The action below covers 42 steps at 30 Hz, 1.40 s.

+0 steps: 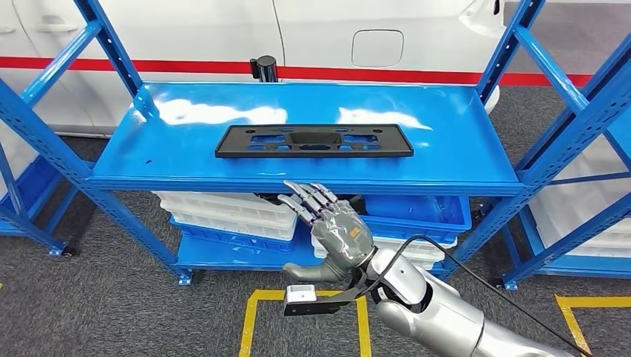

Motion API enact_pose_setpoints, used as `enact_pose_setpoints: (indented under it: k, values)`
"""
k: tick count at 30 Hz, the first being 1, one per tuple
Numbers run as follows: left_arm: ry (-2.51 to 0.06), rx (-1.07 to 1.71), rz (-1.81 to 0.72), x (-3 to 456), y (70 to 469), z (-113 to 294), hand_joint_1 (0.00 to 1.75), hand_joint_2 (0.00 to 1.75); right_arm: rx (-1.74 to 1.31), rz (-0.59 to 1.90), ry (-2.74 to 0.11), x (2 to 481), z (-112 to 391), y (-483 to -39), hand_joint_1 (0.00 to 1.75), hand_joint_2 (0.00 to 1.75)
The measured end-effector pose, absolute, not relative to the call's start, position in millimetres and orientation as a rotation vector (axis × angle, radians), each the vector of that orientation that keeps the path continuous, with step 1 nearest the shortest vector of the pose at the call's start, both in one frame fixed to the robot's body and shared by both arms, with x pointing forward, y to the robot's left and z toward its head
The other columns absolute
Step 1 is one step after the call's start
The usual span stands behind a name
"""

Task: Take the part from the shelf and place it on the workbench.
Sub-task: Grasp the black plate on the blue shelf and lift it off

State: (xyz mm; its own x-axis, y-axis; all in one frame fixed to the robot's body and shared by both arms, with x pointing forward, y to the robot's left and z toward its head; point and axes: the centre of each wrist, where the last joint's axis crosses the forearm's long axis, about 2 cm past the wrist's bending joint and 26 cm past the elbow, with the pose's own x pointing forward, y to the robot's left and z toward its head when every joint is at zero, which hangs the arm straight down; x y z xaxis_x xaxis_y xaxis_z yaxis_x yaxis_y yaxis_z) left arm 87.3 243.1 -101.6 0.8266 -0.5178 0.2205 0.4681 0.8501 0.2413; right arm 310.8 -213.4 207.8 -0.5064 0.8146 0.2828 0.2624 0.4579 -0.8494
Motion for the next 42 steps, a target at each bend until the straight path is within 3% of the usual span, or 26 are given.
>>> enact_pose_setpoints:
  k: [42]
  values:
    - [-0.288,0.180,-0.543,86.6,242.2,-101.7,0.00,0.00,-0.897,1.004,-1.987,306.8,203.7,-216.4,0.00,0.00]
